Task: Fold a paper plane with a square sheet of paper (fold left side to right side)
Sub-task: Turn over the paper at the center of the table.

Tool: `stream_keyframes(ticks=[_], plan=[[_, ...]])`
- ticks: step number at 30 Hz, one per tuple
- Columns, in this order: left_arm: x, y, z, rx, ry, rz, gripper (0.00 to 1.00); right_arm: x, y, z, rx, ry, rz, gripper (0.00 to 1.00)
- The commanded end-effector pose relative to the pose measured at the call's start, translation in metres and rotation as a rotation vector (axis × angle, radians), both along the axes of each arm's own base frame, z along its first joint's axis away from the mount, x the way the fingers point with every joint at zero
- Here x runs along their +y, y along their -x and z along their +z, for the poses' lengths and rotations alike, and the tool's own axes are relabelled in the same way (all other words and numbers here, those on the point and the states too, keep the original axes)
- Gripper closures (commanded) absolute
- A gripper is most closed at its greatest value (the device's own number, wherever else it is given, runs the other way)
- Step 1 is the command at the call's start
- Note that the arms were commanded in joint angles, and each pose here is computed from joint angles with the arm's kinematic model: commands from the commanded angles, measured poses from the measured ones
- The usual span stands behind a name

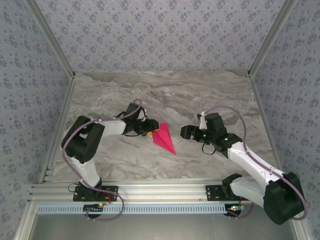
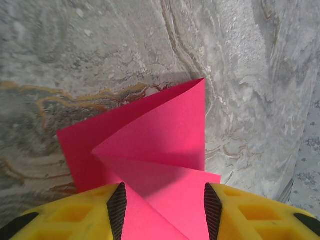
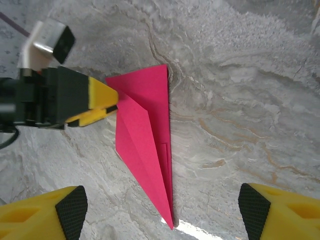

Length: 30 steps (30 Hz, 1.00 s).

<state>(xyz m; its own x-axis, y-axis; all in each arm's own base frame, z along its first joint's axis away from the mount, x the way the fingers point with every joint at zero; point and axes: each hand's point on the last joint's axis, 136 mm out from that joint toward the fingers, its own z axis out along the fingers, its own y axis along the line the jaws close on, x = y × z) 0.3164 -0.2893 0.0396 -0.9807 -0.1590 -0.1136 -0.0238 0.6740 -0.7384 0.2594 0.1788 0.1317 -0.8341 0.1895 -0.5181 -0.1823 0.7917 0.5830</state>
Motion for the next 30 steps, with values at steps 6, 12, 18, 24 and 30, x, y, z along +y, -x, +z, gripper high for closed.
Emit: stream_keyframes(ticks=[6, 12, 18, 24, 30], plan=[[-0.032, -0.013, 0.016, -0.038, 0.096, -0.047, 0.7, -0.007, 0.005, 0.023, -0.044, -0.164, -0.027, 0.0], [-0.038, -0.022, 0.063, -0.135, 0.184, -0.048, 0.97, 0.003, 0.006, 0.031, -0.043, -0.324, 0.032, 0.0], [-0.033, -0.026, 0.144, -0.25, 0.28, -0.044, 1.0, 0.014, 0.007, 0.037, -0.043, -0.448, 0.125, 0.0], [-0.031, -0.019, 0.22, -0.356, 0.378, -0.065, 1.0, 0.031, -0.007, 0.059, -0.1, -0.596, 0.231, 0.0], [-0.033, -0.009, 0.26, -0.402, 0.445, -0.1, 1.0, 0.056, -0.023, 0.094, -0.17, -0.667, 0.336, 0.0]])
